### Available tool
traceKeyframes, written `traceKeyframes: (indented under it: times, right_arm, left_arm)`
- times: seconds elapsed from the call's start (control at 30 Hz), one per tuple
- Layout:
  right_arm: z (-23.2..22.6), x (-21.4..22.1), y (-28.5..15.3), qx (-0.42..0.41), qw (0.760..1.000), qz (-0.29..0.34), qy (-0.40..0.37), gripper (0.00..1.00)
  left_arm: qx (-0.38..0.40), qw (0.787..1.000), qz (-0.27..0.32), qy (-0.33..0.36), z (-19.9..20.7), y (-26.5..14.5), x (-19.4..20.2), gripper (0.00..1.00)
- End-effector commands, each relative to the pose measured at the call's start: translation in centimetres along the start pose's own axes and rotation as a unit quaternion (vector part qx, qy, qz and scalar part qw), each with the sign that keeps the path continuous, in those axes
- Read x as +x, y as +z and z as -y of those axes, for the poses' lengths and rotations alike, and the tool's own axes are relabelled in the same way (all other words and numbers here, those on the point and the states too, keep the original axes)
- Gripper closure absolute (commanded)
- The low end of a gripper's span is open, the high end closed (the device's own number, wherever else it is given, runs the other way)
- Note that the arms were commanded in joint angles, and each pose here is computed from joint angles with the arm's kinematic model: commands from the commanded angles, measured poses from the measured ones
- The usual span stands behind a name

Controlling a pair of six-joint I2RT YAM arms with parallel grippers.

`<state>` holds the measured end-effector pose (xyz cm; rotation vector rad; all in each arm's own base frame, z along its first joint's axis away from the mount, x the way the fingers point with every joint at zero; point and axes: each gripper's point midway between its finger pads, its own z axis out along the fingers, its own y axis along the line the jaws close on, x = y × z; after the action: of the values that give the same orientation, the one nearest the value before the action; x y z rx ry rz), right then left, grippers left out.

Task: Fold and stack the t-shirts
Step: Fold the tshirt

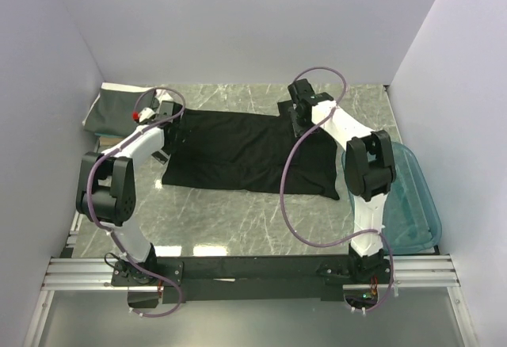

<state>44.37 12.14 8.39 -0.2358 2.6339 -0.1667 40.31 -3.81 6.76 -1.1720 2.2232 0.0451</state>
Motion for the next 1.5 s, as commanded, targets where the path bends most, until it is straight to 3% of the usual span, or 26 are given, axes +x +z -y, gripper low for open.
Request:
traceKeyframes:
  times: [0.0,0.07,0.17,0.27,0.53,0.93,1.13,1.27,1.47]
  right_arm:
    - [2.0,-2.4,-1.7,0.038,0.998,0.044,0.032,0.57]
    - [1.8,-1.7,-2.8,0.022,0.996,0.060,0.056,0.27]
    - [-0.5,0.6,-4.4,-0.053,0.991,0.077,0.097,0.17]
    - [-4.1,3.1,-5.8,-0.167,0.975,0.085,0.122,0.14]
    - [-7.0,6.3,-3.9,-0.231,0.959,0.045,0.161,0.12]
    - [-9.8,4.8,0.5,-0.248,0.950,0.015,0.188,0.12]
    - [-10.4,-0.8,0.8,-0.249,0.943,0.073,0.211,0.12]
    - [-11.9,-7.0,-0.4,-0.287,0.925,0.128,0.214,0.12]
    - [-12.2,-8.8,-2.8,-0.285,0.931,0.138,0.182,0.12]
  left_arm:
    - [0.039,0.999,0.007,0.004,2.0,-2.2,-1.7,0.01]
    - [0.055,0.998,0.003,0.018,2.4,-3.1,-1.6,0.01]
    - [0.082,0.996,-0.001,0.031,2.9,-4.6,-0.6,0.01]
    - [0.108,0.993,-0.015,0.050,3.4,-5.4,1.3,0.00]
    - [0.119,0.987,-0.073,0.083,2.1,-4.3,6.0,0.00]
    - [0.054,0.990,-0.081,0.102,-2.6,-1.7,8.2,0.00]
    - [0.046,0.990,-0.084,0.102,-3.1,-1.5,8.5,0.01]
    - [0.047,0.991,-0.079,0.100,-3.0,-1.7,8.2,0.01]
    - [0.053,0.992,-0.067,0.094,-3.1,-2.5,7.5,0.00]
